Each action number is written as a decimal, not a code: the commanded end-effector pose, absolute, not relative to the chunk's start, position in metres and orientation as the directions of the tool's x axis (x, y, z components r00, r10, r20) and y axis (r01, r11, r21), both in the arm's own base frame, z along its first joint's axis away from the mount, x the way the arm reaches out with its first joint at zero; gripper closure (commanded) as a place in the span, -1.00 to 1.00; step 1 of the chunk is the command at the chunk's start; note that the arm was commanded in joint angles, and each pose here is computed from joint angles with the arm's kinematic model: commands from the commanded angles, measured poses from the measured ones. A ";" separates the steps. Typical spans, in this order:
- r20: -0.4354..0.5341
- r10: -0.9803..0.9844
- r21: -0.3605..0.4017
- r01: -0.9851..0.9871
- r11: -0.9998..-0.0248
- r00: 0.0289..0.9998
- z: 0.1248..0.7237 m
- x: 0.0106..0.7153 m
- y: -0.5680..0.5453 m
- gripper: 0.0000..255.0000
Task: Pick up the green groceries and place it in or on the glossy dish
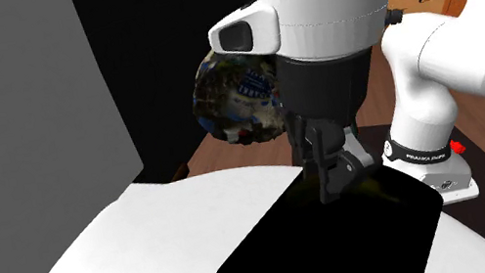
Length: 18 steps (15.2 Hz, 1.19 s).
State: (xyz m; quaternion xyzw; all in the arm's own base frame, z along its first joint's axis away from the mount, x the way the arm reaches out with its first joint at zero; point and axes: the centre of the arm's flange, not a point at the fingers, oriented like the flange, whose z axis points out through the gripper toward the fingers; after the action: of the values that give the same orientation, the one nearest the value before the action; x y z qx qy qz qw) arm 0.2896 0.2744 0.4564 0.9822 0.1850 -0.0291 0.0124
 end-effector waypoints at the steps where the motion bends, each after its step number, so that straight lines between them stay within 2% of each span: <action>1: -0.062 0.362 0.014 0.364 -0.931 0.930 0.445 0.290 0.274 1.00; 10: -0.062 0.362 0.014 0.364 -0.931 0.930 0.398 0.290 0.274 1.00; 17: -0.062 0.362 0.014 0.364 -0.931 0.930 0.398 0.290 0.274 1.00; 18: -0.062 0.362 0.014 0.364 -0.931 0.930 0.398 0.290 0.274 -1.00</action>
State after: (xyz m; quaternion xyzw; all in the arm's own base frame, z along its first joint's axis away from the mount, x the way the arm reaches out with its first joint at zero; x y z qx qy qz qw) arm 0.2897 0.2742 0.3982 0.9823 0.1848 -0.0290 0.0124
